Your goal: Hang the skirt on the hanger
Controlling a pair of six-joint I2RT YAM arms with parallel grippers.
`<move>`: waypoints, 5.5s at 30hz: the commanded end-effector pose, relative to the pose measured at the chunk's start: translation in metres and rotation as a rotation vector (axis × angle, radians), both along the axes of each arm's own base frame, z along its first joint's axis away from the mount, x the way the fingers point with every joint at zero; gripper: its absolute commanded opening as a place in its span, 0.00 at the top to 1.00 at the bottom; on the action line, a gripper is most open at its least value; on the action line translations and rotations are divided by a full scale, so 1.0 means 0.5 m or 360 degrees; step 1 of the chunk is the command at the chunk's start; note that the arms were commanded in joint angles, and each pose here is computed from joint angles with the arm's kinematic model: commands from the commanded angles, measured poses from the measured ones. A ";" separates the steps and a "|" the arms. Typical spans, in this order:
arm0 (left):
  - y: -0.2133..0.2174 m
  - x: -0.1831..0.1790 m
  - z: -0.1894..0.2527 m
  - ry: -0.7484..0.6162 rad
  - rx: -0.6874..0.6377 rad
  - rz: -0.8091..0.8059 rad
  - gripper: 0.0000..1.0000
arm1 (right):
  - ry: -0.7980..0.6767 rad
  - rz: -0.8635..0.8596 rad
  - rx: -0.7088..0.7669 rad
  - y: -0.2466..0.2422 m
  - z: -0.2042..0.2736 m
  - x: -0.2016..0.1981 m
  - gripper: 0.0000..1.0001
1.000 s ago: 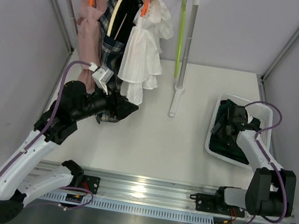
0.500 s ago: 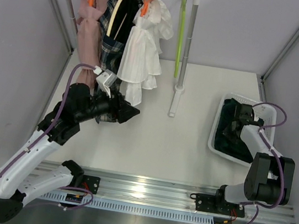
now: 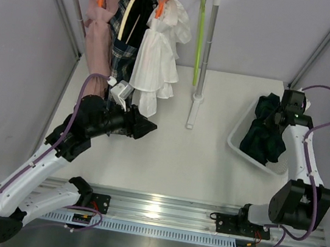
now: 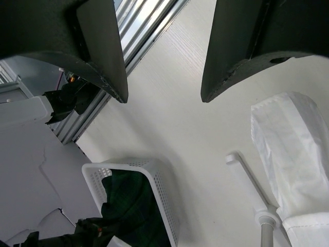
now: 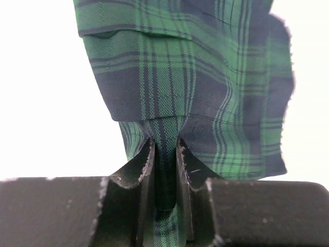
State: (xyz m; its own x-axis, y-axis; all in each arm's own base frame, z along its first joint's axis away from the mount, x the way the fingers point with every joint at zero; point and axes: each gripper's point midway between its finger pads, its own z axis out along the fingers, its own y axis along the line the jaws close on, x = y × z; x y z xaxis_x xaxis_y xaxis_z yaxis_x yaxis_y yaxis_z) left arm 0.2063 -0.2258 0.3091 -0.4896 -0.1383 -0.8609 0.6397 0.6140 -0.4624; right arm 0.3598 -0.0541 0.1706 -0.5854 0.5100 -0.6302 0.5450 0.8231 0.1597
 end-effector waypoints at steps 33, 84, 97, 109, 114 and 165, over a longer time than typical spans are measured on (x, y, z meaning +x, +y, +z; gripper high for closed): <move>0.044 -0.012 0.100 -0.0213 -0.0073 0.0160 0.36 | -0.0897 0.1002 0.0424 0.556 0.409 -0.173 1.00; -0.009 0.031 -0.170 0.0319 0.0168 0.0155 0.38 | -0.0280 0.1325 0.0177 0.651 -0.064 -0.330 0.79; -0.040 0.047 -0.262 0.0514 0.0215 0.0144 0.34 | -0.0189 0.1445 0.0135 0.700 -0.080 -0.378 0.16; -0.097 0.140 -0.321 0.0434 0.0473 0.0272 0.32 | -0.0194 0.0953 0.0191 0.517 -0.048 -0.286 0.21; -0.155 0.201 -0.378 0.0360 0.0718 0.0203 0.30 | -0.0134 0.0850 0.0253 0.472 -0.094 -0.219 0.25; -0.213 0.152 -0.316 0.0271 0.0736 -0.0219 1.00 | -0.0100 0.0638 0.0372 0.318 -0.124 -0.205 0.33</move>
